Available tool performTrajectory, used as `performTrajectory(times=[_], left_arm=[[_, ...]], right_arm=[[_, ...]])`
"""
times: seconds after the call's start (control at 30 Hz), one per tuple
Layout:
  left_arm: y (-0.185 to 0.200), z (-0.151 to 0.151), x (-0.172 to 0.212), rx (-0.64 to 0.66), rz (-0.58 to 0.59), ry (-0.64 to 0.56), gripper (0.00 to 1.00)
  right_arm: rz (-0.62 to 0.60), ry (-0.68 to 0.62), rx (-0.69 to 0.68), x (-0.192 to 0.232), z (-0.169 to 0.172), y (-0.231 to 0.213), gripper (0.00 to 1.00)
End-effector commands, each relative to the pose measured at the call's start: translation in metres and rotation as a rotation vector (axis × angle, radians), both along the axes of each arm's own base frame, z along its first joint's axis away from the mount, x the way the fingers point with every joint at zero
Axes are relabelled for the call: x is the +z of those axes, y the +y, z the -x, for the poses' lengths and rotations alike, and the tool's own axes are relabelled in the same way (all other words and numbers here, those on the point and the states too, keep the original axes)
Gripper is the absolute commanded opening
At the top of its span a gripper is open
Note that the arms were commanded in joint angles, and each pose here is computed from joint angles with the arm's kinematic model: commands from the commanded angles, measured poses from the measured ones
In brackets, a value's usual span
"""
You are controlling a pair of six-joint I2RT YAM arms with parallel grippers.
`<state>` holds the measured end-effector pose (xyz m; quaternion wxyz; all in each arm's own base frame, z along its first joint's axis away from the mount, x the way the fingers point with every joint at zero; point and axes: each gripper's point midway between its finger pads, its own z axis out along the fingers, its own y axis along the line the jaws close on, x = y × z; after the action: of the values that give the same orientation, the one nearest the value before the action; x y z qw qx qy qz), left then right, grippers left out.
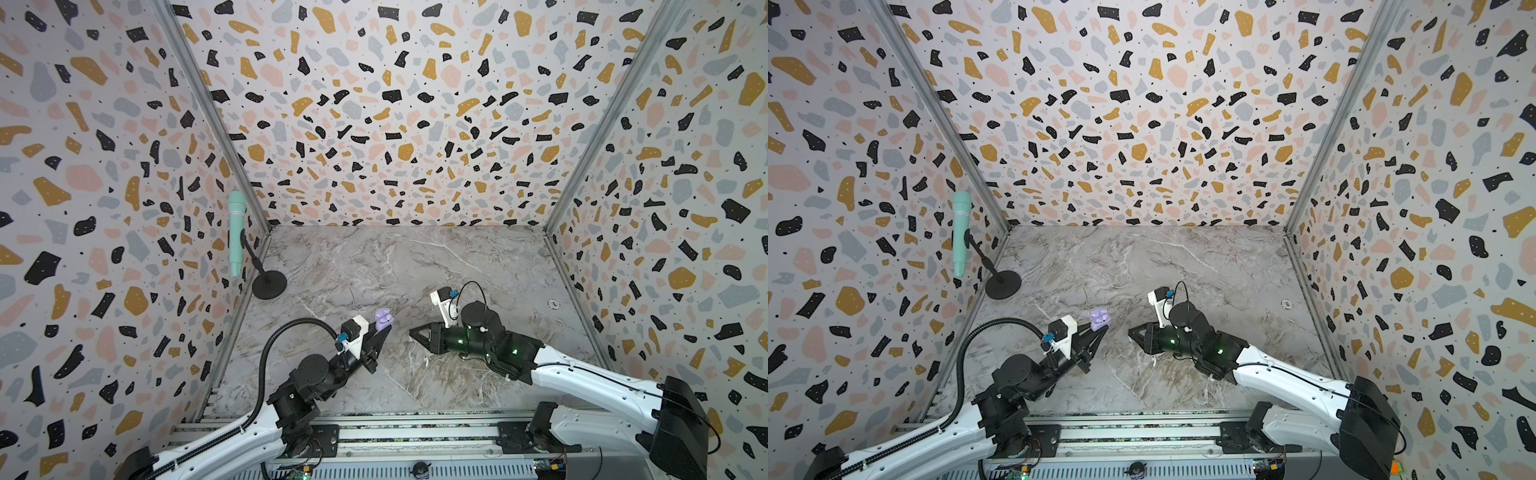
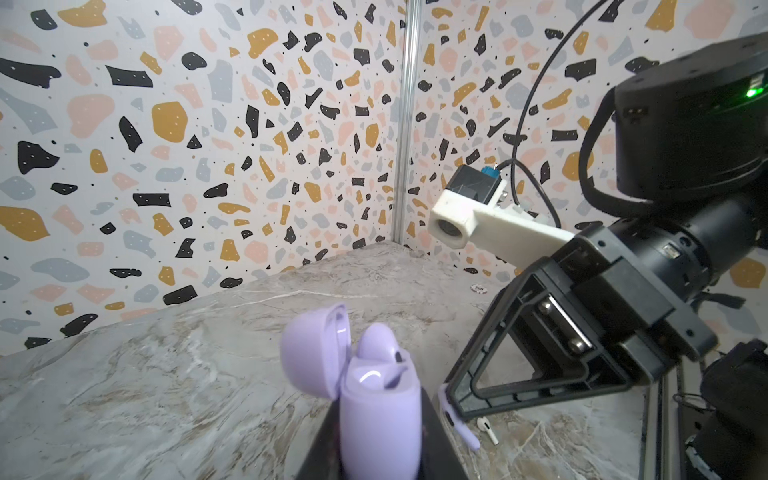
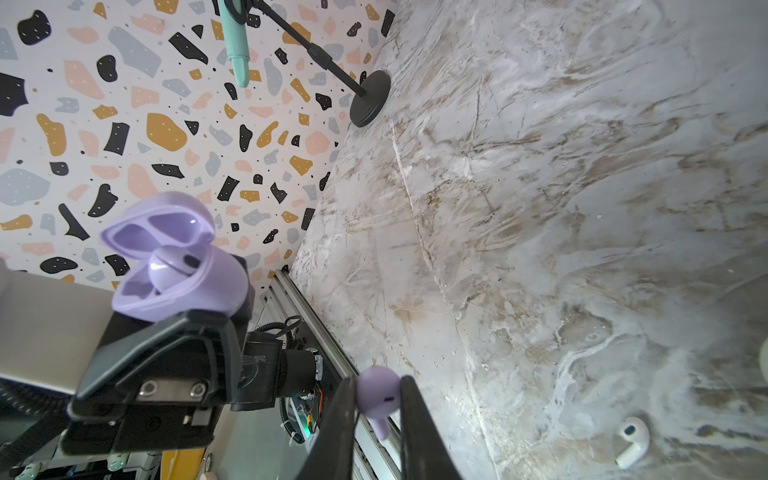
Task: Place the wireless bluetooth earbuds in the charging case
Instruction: 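Lift the lavender earbud and carry it toward the case in the left gripper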
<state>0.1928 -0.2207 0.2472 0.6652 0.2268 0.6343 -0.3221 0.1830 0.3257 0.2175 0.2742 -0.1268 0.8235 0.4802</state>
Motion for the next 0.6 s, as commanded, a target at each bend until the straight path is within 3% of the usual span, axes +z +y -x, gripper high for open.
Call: performTrajectory(times=[0.0,0.4,0.57], left_arm=[[0.004,0.000,0.011,0.008,0.108,0.023,0.00],[0.008,0.005,-0.004,0.006,0.261,0.065,0.00],[-0.007,0.017,-0.011,-0.072,0.238,0.070,0.00]], right_arm=[[-0.044,-0.081,0.007,0.035,-0.001,0.000,0.20],[-0.115,-0.199,0.044,0.080,0.005,-0.002,0.21],[-0.143,-0.223,0.073,0.088,0.008,0.002,0.21]])
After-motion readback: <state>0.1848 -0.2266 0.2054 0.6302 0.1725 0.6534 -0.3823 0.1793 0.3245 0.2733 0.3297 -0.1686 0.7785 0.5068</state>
